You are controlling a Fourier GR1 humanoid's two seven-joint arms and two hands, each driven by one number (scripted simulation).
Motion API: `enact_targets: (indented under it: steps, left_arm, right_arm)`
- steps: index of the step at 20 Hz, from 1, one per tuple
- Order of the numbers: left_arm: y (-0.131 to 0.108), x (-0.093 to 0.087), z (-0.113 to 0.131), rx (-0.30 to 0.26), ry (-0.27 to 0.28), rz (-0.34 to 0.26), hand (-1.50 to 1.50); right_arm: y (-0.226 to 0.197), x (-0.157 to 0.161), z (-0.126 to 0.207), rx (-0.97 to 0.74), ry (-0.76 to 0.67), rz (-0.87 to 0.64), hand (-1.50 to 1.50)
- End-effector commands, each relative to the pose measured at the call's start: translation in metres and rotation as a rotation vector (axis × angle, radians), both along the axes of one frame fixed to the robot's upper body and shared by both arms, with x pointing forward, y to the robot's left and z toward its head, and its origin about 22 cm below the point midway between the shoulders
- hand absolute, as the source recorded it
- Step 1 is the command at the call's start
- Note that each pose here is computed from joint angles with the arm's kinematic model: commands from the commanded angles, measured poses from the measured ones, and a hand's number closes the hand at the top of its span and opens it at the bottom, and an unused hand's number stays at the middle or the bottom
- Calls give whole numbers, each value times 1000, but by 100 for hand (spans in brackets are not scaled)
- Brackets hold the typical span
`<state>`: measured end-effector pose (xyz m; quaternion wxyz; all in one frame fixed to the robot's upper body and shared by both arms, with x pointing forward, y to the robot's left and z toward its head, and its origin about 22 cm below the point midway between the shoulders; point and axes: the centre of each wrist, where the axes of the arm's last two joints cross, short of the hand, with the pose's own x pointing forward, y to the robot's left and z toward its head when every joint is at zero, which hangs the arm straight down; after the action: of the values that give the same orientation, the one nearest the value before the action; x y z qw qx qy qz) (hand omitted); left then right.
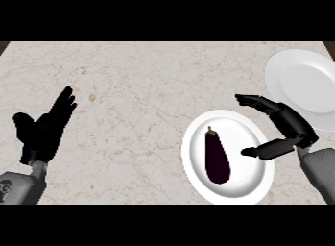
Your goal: Pick the eggplant from the plate and place it in the plate
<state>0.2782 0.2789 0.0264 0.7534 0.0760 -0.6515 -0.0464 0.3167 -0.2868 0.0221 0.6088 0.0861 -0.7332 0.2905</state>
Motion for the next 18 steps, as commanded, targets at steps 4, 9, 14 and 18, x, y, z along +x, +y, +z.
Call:
enact_targets:
  steps: [4,9,14,18]
  left_arm:
    - [4,1,-20,-5,22,28,0]
    - [7,18,-1,-21,30,28,0]
    - [-5,-2,-11,0,4,26,0]
    - [17,4,-7,-11,15,29,0]
  right_arm:
    - [-13,7,-5,-223,0,176,-150]
    - [5,23,23,-311,-14,188,-150]
    - [29,8,26,-456,66,266,-150]
    - [40,19,56,-565,83,312,-150]
